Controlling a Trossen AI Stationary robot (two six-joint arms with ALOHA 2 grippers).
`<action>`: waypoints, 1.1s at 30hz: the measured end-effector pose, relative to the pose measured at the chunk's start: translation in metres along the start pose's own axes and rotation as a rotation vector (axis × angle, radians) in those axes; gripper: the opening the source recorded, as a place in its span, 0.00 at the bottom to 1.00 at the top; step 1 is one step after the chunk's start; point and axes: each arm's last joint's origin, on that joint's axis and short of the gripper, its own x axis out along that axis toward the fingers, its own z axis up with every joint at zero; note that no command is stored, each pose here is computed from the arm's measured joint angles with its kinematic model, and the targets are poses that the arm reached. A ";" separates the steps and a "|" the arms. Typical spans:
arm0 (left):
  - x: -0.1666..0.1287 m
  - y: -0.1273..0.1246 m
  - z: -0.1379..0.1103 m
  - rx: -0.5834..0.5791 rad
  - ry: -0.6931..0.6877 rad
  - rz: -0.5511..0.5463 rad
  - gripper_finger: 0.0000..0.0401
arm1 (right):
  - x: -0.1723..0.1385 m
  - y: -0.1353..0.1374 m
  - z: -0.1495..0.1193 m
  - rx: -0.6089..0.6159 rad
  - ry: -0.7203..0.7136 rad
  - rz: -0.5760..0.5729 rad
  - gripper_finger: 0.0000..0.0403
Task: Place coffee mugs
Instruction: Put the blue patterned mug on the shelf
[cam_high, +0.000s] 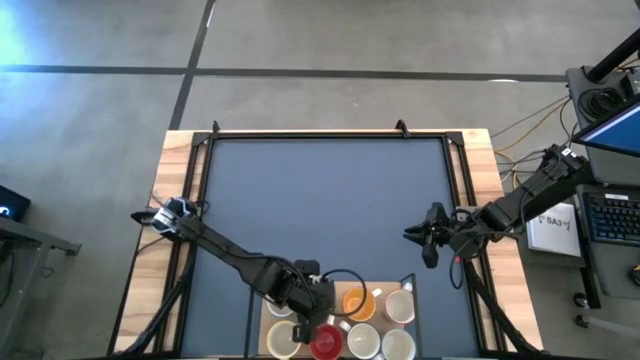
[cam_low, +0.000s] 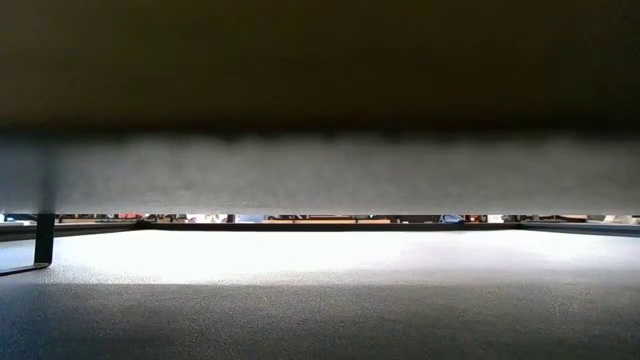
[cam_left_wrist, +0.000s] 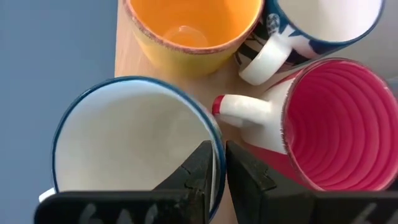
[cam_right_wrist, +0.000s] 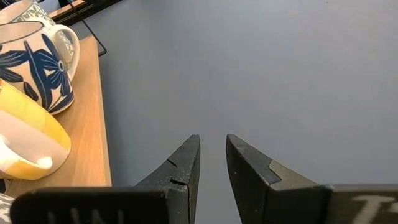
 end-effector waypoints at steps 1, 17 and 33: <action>0.000 0.000 0.000 0.000 -0.002 -0.001 0.07 | 0.000 0.000 0.000 0.000 0.000 0.000 0.17; 0.001 0.000 0.001 -0.013 -0.007 -0.004 0.07 | 0.000 0.000 0.000 0.000 0.000 0.000 0.17; -0.001 -0.001 0.002 -0.012 -0.004 -0.025 0.20 | 0.000 0.000 0.000 0.000 0.000 0.000 0.17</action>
